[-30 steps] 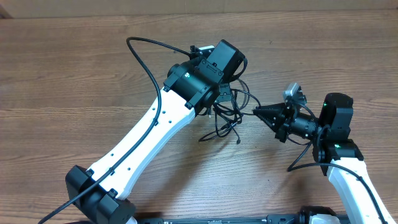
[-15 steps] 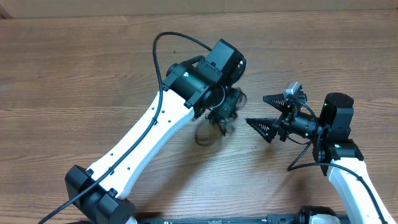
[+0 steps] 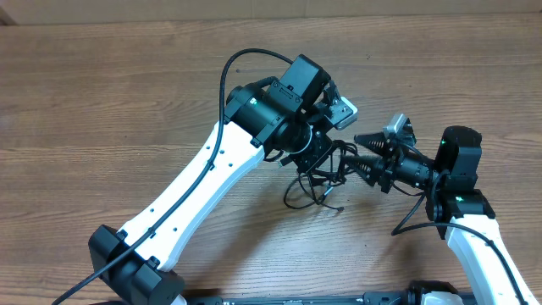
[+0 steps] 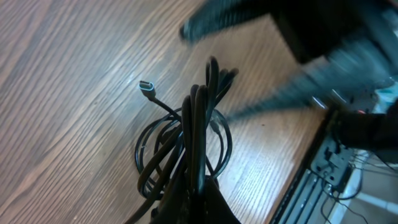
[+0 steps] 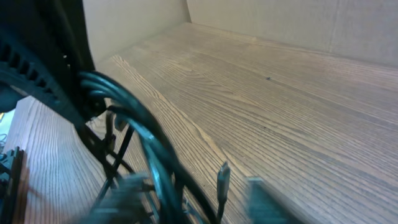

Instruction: Untangle cables

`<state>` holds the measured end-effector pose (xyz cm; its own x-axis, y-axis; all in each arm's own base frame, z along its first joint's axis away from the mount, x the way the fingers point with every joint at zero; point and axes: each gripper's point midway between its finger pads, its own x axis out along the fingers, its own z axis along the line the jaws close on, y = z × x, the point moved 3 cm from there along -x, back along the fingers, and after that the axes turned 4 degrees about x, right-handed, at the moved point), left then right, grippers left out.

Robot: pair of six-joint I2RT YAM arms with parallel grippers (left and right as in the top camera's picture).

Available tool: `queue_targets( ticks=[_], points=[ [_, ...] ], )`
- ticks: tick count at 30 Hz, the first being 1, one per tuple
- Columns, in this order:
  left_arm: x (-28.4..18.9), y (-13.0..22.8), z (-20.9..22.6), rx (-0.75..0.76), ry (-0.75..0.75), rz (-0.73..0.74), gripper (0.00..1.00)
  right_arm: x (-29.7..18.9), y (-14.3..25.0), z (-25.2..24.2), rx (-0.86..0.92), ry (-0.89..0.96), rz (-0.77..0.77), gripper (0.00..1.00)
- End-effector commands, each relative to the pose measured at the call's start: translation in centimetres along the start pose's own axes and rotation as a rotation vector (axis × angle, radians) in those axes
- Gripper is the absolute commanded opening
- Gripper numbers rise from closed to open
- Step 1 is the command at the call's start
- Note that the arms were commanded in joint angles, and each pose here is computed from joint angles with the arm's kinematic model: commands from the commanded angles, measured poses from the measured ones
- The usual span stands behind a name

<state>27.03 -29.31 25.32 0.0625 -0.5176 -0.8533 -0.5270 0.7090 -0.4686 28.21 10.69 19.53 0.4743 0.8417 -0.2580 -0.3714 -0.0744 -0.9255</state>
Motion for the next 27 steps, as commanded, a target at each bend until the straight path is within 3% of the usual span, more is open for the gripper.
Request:
queue_targets(
  ticks=[1, 6, 10, 15, 19, 22, 27],
  points=[
    [-1.1, -0.8, -1.0, 0.064, 0.053, -0.052, 0.04, 0.0, -0.6, -0.1, -0.029, 0.003, -0.008, 0.04],
    [-1.1, -0.9, -0.5, 0.05, 0.017, -0.055, 0.04, 0.0, -0.5, -0.1, -0.016, 0.002, -0.003, 0.04],
    [-1.2, -0.9, 1.3, -0.067, -0.104, -0.047, 0.04, 0.0, -0.2, 0.0, 0.0, 0.0, 0.006, 0.04],
    [-2.0, -0.4, 4.9, -0.343, -0.364, -0.066, 0.04, 0.0, 0.0, 0.0, 0.023, -0.001, 0.014, 0.04],
    [-3.4, 0.4, 7.6, -0.69, -0.575, -0.153, 0.04, 0.0, 0.0, 0.0, 0.075, 0.0, 0.013, 0.04],
    [-3.7, 0.6, 8.0, -0.862, -0.605, -0.213, 0.05, 0.0, 0.1, -0.2, 0.112, 0.013, 0.015, 0.04],
    [-3.7, 0.6, 8.0, -1.0, -0.595, -0.258, 0.04, -0.2, 0.4, -2.0, 0.25, 0.144, 0.026, 0.04]
  ],
)
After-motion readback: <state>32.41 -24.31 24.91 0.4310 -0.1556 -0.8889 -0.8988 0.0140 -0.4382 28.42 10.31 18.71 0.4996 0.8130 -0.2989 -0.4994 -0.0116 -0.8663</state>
